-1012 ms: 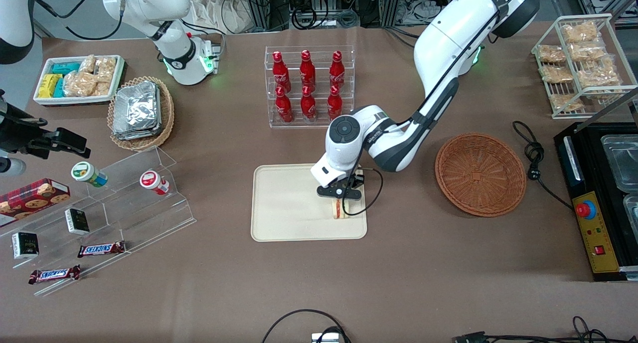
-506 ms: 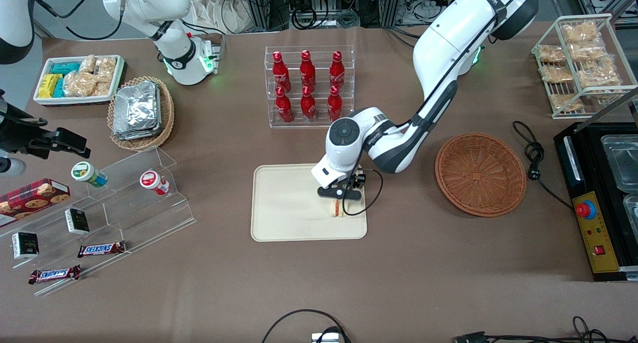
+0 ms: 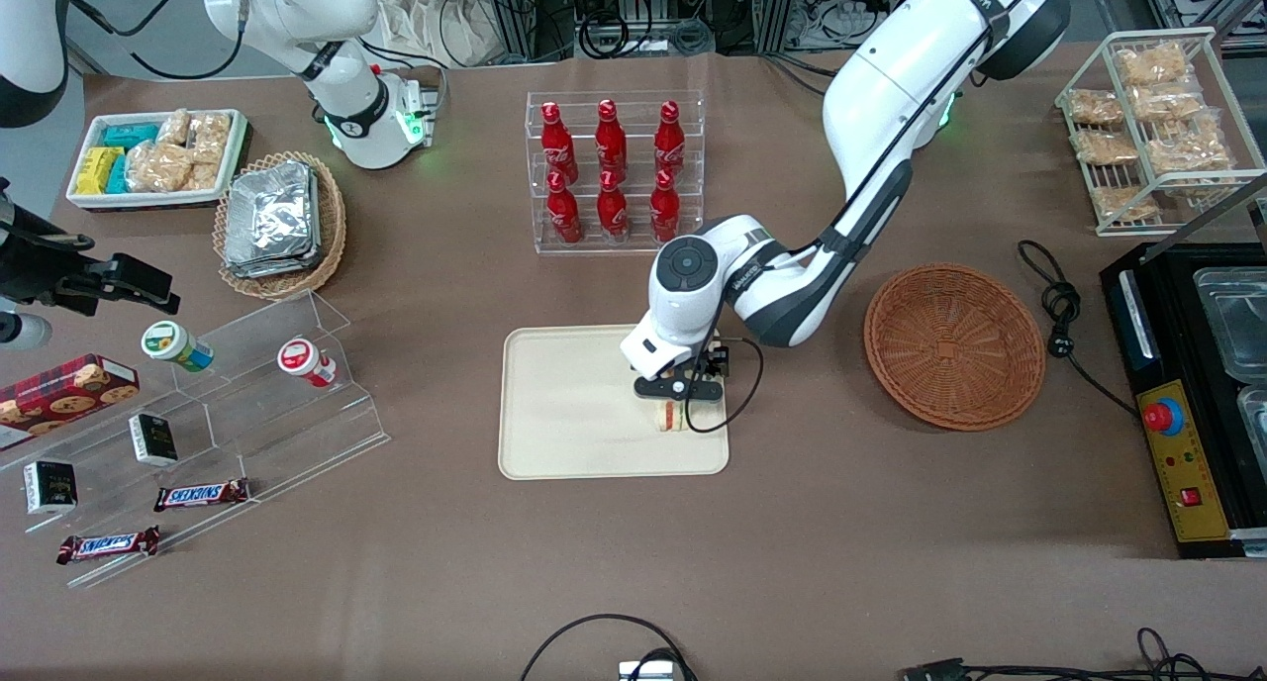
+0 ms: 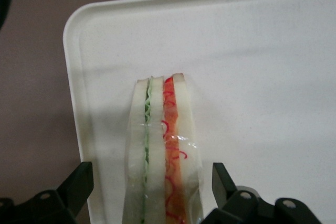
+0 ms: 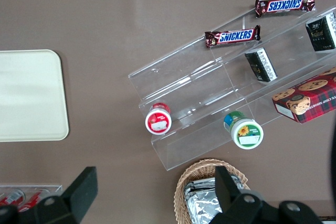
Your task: Place sandwich from basket to tray
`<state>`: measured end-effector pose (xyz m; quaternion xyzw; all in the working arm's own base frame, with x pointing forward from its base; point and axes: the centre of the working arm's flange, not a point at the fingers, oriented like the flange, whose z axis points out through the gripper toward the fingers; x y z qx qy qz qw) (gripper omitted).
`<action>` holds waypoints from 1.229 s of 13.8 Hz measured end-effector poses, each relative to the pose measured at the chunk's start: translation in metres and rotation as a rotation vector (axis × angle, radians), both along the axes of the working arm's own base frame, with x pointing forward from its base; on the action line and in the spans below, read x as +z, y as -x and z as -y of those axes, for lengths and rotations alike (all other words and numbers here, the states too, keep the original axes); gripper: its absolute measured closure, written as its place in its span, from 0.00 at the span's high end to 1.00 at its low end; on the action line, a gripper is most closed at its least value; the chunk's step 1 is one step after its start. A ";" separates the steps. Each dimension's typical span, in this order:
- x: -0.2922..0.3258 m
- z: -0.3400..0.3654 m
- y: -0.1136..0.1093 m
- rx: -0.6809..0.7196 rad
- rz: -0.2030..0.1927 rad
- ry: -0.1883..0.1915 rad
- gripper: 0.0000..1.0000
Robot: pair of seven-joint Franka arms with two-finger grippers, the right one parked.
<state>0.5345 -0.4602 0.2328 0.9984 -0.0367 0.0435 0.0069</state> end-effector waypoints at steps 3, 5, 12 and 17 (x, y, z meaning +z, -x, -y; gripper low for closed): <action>0.017 -0.011 -0.016 0.073 0.024 0.011 1.00; 0.040 -0.025 -0.031 0.119 0.042 0.004 1.00; 0.151 -0.105 -0.079 0.320 0.085 -0.083 1.00; 0.214 -0.184 -0.109 0.438 0.070 -0.131 1.00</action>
